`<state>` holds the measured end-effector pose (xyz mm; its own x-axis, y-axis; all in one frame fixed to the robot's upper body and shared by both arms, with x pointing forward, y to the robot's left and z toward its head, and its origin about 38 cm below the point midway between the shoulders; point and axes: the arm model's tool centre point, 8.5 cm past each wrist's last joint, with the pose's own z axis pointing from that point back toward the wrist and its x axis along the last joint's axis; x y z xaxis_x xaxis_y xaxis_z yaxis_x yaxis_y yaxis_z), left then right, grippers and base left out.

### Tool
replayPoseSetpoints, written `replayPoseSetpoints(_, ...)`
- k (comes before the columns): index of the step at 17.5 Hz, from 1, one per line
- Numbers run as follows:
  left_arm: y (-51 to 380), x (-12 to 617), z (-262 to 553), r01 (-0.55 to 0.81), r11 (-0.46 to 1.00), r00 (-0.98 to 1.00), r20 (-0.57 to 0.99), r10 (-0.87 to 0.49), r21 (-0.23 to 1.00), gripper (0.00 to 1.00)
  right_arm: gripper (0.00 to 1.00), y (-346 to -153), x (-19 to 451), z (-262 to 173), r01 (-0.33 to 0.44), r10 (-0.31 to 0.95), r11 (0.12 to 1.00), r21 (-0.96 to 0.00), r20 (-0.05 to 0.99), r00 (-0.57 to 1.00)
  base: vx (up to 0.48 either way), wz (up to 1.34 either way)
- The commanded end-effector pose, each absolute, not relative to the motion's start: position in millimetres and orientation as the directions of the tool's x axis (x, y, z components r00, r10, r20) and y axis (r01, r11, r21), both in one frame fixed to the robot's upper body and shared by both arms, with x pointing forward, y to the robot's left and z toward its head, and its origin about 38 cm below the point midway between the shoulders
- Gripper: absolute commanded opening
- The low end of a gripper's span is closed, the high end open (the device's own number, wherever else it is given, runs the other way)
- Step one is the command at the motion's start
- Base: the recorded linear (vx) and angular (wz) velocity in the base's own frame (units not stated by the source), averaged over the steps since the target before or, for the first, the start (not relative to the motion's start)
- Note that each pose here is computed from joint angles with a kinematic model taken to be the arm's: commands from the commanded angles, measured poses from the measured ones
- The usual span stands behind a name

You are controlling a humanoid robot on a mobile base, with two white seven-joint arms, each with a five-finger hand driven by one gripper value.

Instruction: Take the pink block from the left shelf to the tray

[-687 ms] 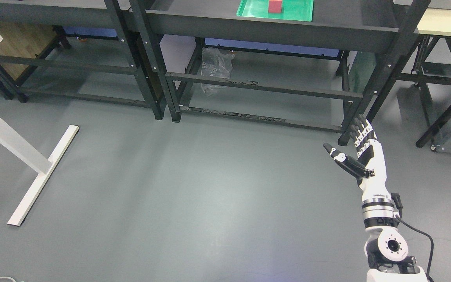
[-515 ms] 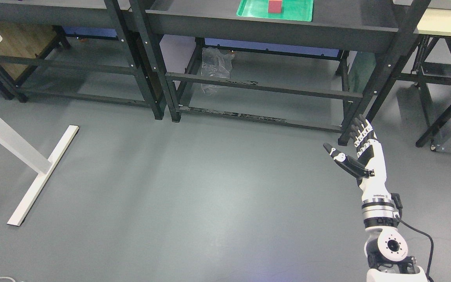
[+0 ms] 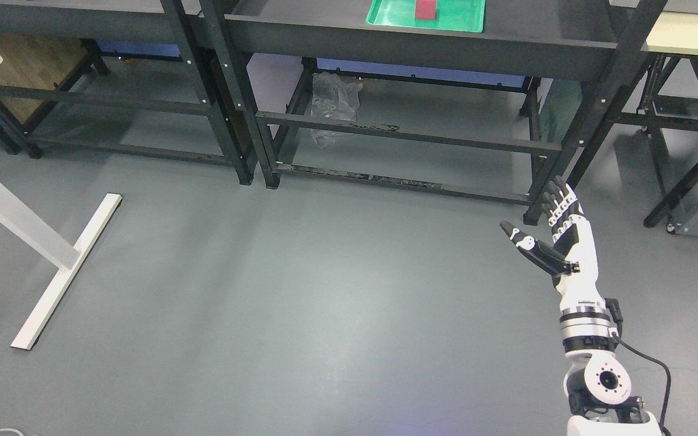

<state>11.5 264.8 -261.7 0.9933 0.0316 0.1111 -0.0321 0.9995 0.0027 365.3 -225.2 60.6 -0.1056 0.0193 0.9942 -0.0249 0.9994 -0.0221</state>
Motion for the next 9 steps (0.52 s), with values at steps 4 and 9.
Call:
replayPoseSetpoints(4,276,38,-260,-0.028,0.999,0.987,0.161,0.025,0.02,1.0,0.99,-233.0,362,58,-0.018,0.067,0.997,-0.07,0.992,-0.104,0.0,0.0)
replayPoseSetpoints(9,276,38,-260,-0.028,0.999,0.987,0.161,0.025,0.02,1.0,0.96,-224.7,374,73,-0.024,0.662,0.735,-0.678,0.724,-0.194,0.0,0.0)
